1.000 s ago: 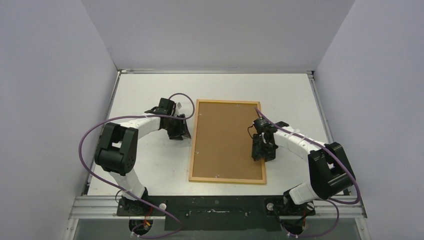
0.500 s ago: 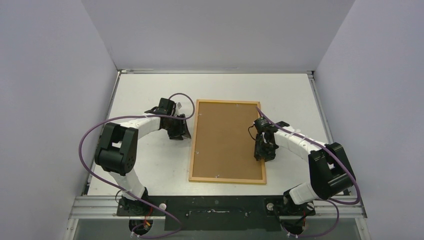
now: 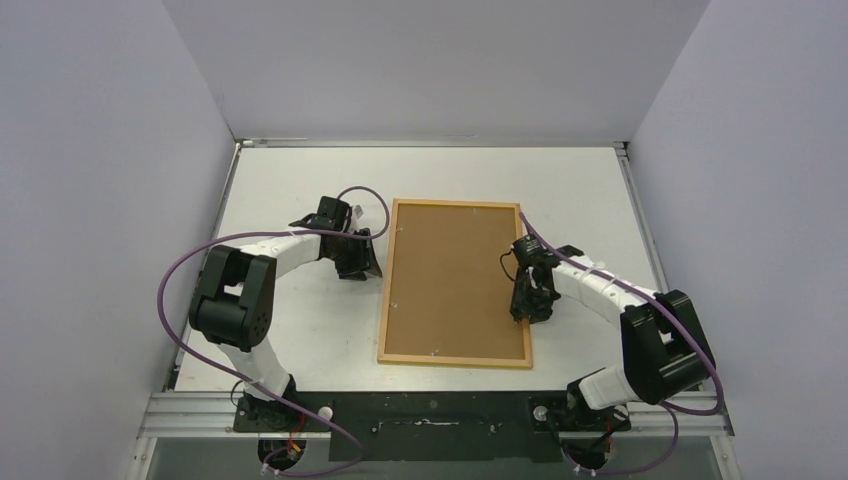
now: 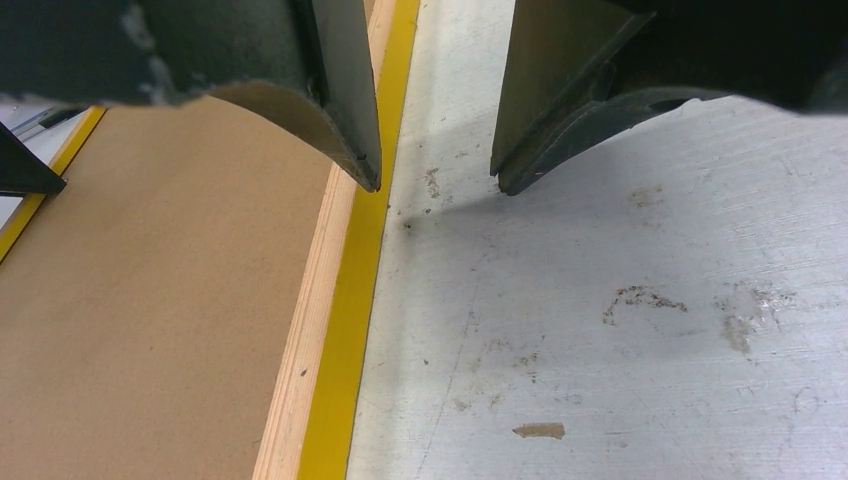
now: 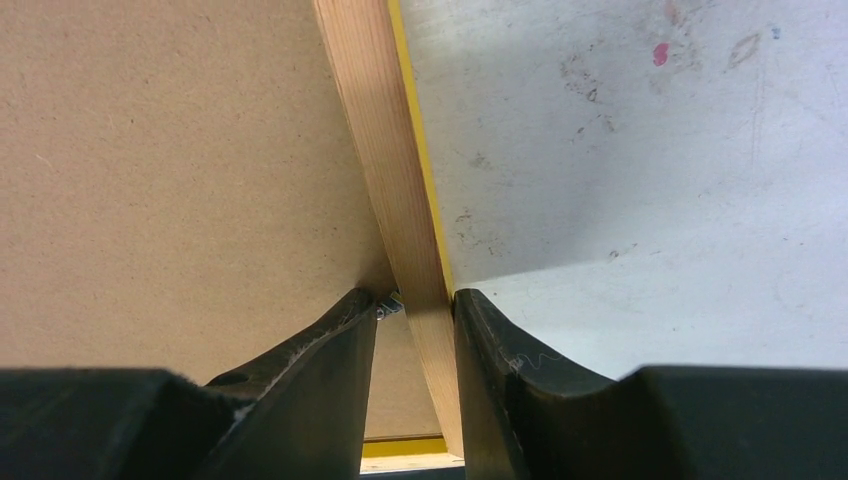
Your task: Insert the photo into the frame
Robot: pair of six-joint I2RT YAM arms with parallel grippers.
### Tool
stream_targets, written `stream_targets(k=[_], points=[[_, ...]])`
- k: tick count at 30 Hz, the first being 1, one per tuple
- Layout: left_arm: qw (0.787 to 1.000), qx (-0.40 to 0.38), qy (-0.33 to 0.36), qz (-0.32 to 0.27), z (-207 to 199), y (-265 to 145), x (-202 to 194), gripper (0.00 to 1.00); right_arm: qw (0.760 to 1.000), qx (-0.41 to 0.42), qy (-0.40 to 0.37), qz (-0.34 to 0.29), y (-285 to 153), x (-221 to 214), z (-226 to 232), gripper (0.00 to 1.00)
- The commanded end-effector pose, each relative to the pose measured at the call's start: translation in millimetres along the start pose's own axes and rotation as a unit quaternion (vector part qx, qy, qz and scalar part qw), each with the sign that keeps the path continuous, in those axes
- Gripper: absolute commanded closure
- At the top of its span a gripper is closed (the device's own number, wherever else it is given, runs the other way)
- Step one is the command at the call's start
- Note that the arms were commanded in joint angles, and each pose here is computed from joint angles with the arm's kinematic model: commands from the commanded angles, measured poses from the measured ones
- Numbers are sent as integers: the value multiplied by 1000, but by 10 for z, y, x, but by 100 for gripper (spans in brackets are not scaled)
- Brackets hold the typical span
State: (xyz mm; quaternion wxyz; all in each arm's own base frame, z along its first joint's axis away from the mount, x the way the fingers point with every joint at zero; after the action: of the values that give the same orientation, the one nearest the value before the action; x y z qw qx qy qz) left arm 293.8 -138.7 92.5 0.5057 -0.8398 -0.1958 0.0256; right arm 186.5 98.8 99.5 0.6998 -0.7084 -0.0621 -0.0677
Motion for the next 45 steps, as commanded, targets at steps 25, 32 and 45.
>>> stream_targets(k=[25, 32, 45], points=[[997, 2, 39, -69, -154, -324, 208, 49, 995, 28, 25, -97, 8, 607, -96, 49], [988, 42, 55, -136, -60, -587, 280, 22, 994, 29, 7, -105, 122, 1030, -136, 51], [983, 37, -27, -179, 312, -848, 546, 3, 995, 28, 22, -98, 236, 1199, -171, 83]])
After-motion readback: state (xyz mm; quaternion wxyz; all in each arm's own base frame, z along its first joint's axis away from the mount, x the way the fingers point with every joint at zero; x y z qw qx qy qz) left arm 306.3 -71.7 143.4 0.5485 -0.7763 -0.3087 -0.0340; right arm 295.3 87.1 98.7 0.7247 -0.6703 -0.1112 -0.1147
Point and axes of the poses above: each gripper's point midway between its finger pads, its own y axis out along the fingers, its own z axis along the line the jaws close on, x = y × z, the point moved 8 cm from there along -y, back along the fingers, and after that the axes turned 12 degrees about -y, right-handed, at the moved point
